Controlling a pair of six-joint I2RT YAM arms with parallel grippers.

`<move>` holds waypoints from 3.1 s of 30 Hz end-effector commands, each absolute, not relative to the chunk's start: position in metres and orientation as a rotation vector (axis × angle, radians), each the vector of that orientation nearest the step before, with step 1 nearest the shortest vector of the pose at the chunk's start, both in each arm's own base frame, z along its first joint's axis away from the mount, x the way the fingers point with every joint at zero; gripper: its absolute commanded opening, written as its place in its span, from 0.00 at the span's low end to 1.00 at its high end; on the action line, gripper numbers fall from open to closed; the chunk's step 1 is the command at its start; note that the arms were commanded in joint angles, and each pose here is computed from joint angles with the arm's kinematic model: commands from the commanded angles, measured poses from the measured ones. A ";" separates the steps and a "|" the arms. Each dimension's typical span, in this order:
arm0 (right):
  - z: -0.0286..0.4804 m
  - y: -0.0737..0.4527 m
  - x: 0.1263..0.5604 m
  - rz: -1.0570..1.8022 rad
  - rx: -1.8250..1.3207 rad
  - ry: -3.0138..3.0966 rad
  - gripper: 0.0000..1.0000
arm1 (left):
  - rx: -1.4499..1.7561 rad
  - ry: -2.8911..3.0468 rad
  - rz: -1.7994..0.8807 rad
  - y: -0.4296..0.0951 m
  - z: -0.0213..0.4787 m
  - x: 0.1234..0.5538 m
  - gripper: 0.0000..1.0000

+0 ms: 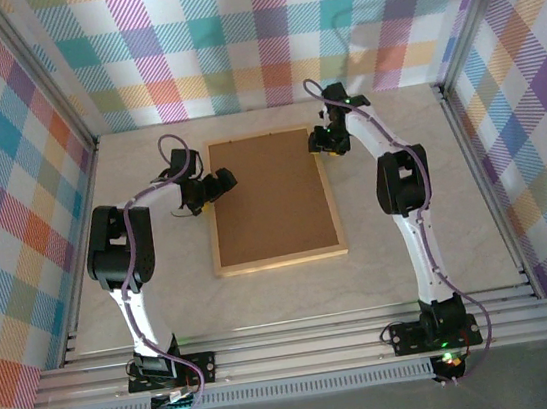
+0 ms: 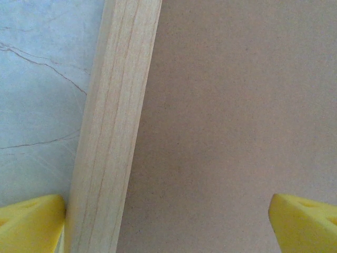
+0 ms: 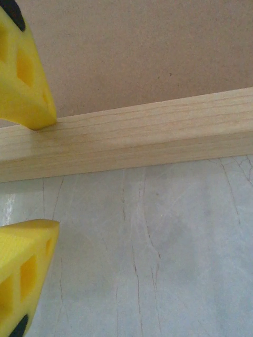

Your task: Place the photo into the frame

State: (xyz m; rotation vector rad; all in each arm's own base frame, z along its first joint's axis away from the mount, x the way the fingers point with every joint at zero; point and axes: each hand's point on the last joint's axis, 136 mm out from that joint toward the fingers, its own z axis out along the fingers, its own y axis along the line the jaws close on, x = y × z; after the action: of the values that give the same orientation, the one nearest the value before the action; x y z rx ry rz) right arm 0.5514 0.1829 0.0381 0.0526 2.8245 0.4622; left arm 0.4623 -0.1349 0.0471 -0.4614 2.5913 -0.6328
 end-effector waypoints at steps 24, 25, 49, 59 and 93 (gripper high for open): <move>-0.025 0.261 0.486 0.575 -0.160 3.035 0.58 | -0.371 2.648 -0.755 -0.165 0.043 0.448 0.98; -0.019 0.263 0.488 0.584 -0.172 3.020 0.58 | -0.372 2.648 -0.754 -0.164 0.044 0.448 0.98; 0.137 0.178 0.478 0.392 -0.089 2.717 0.62 | -0.444 2.622 -0.669 -0.131 0.056 0.446 0.98; 0.091 0.165 0.424 0.415 -0.011 2.837 0.62 | -0.454 2.632 -0.680 -0.131 0.051 0.440 0.98; 0.022 0.163 0.418 0.374 0.057 2.959 0.61 | -0.456 2.635 -0.717 -0.135 0.049 0.435 0.98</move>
State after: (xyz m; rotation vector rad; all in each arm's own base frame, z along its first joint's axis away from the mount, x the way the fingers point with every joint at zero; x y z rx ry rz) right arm 0.4186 0.1621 0.0381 0.0229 2.9240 0.3613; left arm 0.4499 -0.1320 0.0481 -0.4417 2.5953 -0.6689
